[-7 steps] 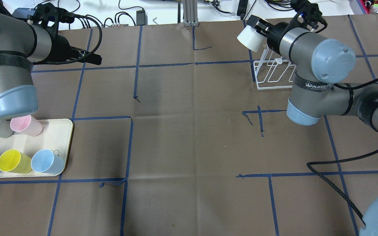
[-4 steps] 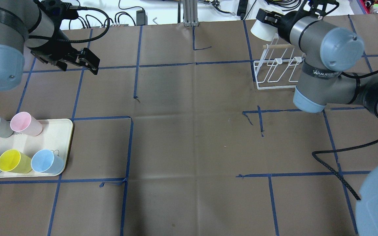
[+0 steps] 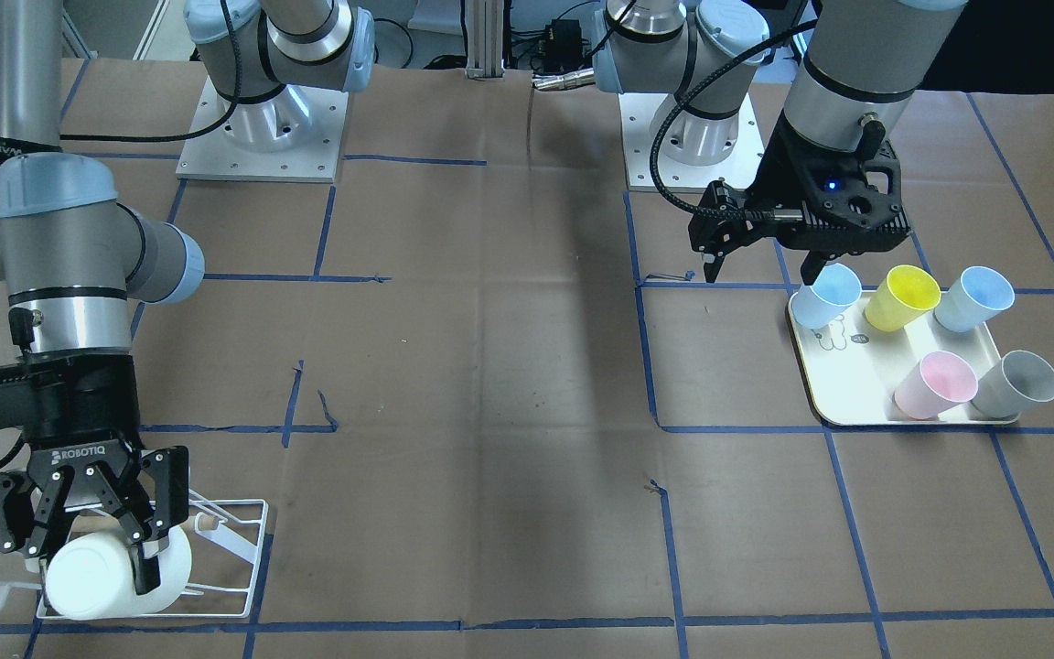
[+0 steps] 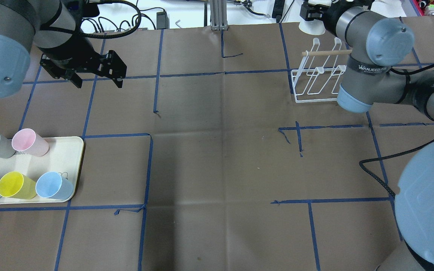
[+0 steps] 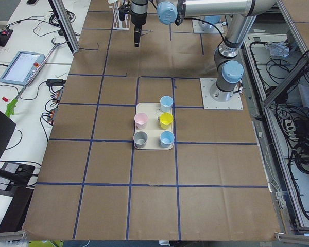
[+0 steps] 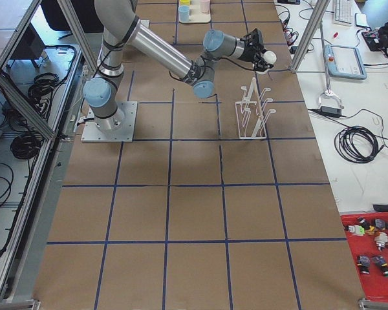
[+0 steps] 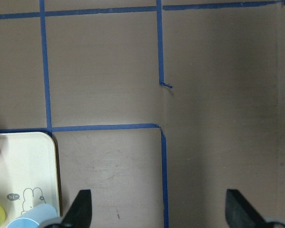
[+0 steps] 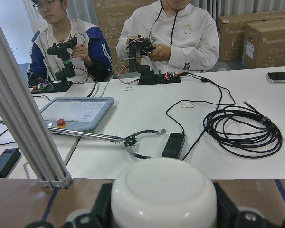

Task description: Transfer IKEA cup to right arm and place on rack

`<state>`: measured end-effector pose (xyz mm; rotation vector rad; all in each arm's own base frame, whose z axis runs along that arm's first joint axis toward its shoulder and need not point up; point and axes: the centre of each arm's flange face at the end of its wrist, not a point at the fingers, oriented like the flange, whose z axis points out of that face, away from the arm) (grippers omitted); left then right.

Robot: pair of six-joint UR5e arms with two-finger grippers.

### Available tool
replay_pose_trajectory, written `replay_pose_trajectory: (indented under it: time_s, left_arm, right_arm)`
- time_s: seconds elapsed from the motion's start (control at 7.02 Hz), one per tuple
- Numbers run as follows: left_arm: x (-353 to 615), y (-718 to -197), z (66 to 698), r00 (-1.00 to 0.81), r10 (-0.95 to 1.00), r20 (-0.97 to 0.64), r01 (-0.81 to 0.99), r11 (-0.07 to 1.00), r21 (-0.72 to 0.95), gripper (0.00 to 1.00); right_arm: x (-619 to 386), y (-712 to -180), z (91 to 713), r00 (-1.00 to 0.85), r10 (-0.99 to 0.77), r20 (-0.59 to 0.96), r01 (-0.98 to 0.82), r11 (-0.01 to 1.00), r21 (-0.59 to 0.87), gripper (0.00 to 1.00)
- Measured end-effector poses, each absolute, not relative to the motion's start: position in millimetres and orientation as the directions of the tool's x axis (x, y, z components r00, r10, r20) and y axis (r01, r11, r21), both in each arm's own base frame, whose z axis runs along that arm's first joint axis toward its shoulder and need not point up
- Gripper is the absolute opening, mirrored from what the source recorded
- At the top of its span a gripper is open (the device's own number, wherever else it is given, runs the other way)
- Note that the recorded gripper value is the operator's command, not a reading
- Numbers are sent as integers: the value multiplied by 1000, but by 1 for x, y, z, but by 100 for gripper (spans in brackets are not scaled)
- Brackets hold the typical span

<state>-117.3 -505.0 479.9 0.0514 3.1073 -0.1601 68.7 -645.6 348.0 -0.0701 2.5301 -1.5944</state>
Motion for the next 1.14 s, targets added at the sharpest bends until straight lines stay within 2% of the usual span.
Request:
replay_pose_trajectory:
  time_s: [0.57, 0.85, 1.14]
  left_arm:
    - [-96, -469, 471, -999, -3, -39, 0, 996, -86, 99]
    - [-40, -452, 456, -999, -26, -44, -24, 998, -56, 99]
    - [20, -414, 431, -999, 12, -38, 13, 1000, -22, 98]
  right_arm:
    - [44, -662, 319, -993, -120, -22, -30, 413, -910, 29]
    - [44, -657, 307, -993, -118, -28, -25, 429, -903, 29]
    - [46, -650, 298, -993, -115, -33, -21, 434, -900, 29]
